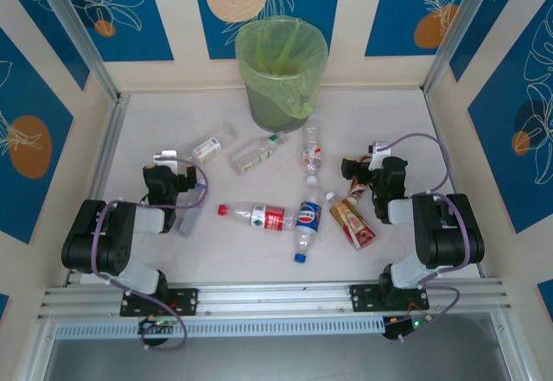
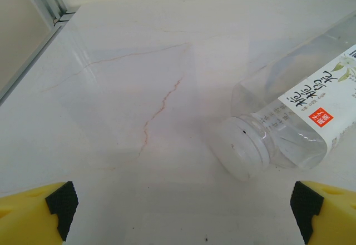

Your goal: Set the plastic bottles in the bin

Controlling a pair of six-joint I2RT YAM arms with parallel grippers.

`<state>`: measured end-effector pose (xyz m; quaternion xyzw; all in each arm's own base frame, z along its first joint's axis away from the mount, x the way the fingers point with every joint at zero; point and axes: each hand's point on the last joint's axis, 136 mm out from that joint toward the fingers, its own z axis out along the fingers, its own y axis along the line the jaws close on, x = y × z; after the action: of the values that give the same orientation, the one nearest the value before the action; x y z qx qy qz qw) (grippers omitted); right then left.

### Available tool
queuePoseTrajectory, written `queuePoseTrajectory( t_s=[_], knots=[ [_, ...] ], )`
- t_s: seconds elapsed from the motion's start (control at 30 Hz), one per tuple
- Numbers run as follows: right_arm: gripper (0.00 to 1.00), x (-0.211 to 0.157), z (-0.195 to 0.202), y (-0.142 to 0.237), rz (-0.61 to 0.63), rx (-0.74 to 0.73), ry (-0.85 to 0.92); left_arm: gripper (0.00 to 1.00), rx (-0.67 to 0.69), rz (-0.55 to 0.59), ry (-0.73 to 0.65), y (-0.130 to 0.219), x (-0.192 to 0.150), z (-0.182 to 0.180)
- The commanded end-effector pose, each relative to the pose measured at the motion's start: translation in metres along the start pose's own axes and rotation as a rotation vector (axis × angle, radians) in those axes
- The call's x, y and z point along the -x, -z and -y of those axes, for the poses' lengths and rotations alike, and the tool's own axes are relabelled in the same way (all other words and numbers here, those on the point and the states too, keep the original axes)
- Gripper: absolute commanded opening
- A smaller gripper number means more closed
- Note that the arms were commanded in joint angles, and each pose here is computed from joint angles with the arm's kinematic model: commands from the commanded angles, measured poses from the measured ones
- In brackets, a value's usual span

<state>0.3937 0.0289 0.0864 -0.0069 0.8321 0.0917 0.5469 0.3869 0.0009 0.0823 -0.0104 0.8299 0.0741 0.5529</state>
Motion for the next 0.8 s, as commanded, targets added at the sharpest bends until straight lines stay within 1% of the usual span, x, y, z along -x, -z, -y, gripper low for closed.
queuePoseTrajectory(
  t_s=[0.0, 0.17, 0.23, 0.3, 0.37, 0.43, 0.57, 0.67, 0.77],
  knots=[
    [0.99, 0.008, 0.001, 0.001, 0.022, -0.003, 0.015, 1.00, 0.002, 0.034, -0.002, 0.000, 0.010, 0.002],
    [0.99, 0.009, 0.000, 0.002, 0.027, 0.001, 0.016, 1.00, 0.002, 0.042, -0.002, 0.001, 0.011, 0.002],
    [0.99, 0.013, -0.004, 0.005, 0.025, 0.020, 0.022, 1.00, -0.001, 0.033, -0.005, 0.001, 0.017, 0.002],
    [0.99, 0.021, -0.007, 0.010, 0.026, 0.024, 0.029, 1.00, -0.012, 0.014, -0.021, 0.002, 0.023, 0.005],
    [0.99, 0.032, -0.006, 0.016, 0.026, 0.012, 0.023, 1.00, 0.008, -0.014, -0.018, 0.004, 0.031, 0.000],
    [0.99, 0.043, -0.008, 0.025, 0.039, 0.009, 0.023, 1.00, 0.025, -0.006, -0.015, 0.011, 0.042, -0.004],
    [0.99, 0.072, -0.008, 0.044, 0.104, -0.016, -0.014, 0.99, 0.076, 0.003, 0.065, 0.029, 0.065, -0.018],
    [0.99, 0.086, -0.005, 0.057, 0.055, -0.056, -0.110, 1.00, 0.140, -0.081, 0.190, 0.043, 0.075, -0.031],
    [0.99, 0.089, -0.005, 0.067, -0.043, -0.084, -0.207, 1.00, 0.201, -0.225, 0.307, 0.059, 0.067, -0.039]
  ],
)
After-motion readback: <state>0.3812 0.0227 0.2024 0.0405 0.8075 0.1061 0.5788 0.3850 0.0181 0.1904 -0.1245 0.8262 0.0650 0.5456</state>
